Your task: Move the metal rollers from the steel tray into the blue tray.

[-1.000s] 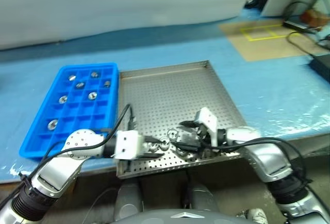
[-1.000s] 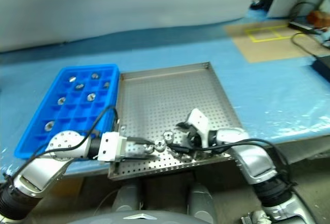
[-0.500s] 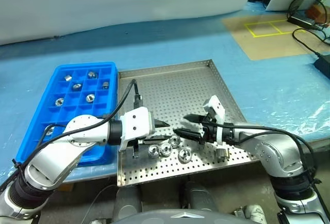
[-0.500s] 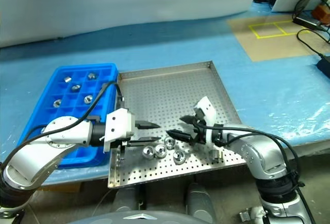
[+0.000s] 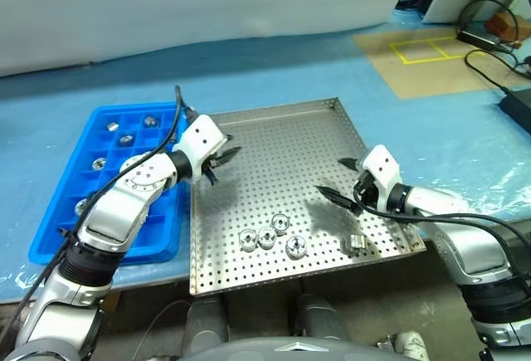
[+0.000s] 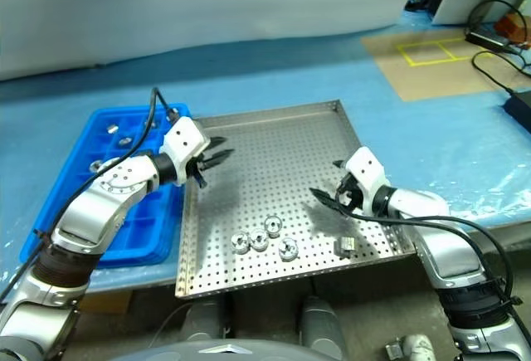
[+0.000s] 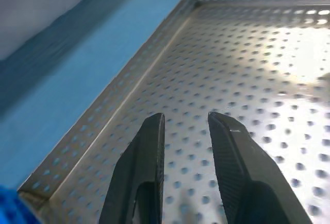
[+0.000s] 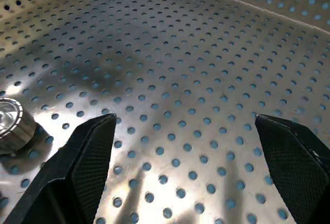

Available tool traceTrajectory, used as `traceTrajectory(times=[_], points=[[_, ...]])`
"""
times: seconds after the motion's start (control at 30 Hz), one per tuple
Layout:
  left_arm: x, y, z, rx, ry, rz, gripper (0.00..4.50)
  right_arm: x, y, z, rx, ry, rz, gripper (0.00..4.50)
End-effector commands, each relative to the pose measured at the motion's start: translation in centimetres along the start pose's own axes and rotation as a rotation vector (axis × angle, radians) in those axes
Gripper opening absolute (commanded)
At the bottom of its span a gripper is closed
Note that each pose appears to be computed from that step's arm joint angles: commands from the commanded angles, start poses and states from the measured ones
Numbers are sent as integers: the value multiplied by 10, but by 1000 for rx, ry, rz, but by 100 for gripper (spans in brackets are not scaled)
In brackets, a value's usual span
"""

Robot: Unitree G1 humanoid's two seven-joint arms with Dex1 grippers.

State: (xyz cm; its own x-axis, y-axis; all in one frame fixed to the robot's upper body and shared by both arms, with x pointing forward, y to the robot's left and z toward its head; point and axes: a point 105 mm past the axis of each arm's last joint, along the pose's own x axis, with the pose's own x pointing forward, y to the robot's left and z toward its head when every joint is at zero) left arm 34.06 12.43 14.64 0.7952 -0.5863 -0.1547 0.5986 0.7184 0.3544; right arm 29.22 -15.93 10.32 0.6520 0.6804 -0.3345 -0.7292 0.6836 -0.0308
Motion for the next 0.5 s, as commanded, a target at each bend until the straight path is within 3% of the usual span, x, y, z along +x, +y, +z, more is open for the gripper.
traceTrajectory(times=[0.03, 0.1, 0.2, 0.23, 0.3, 0.37, 0.43, 0.47, 0.5], points=[[-14, 27, -5, -283, -91, 181, 138, -5, 8, 42, 224, -158, 105, 450], [-18, 41, -13, -537, -151, 275, 138, -2, -6, 61, 338, -243, 73, 450], [-15, 54, -26, -705, -169, 380, 138, 3, -68, 81, 413, -364, -302, 450], [-14, 65, -32, -763, -177, 457, 138, 4, -81, 84, 171, -311, -469, 450], [-13, 80, -40, -803, -180, 565, 138, 8, -76, 96, -305, -255, -570, 450], [-11, 87, -31, -580, -185, 598, 138, 16, -46, 107, -751, -300, -522, 450], [-5, 75, -7, 88, -163, 571, 138, 24, -7, 104, -1195, -372, -412, 450], [0, 51, 3, 450, -197, 463, 138, 25, -1, 102, -1259, -400, -402, 450], [3, 30, 1, 676, -225, 365, 138, 24, -1, 101, -1279, -424, -415, 450]])
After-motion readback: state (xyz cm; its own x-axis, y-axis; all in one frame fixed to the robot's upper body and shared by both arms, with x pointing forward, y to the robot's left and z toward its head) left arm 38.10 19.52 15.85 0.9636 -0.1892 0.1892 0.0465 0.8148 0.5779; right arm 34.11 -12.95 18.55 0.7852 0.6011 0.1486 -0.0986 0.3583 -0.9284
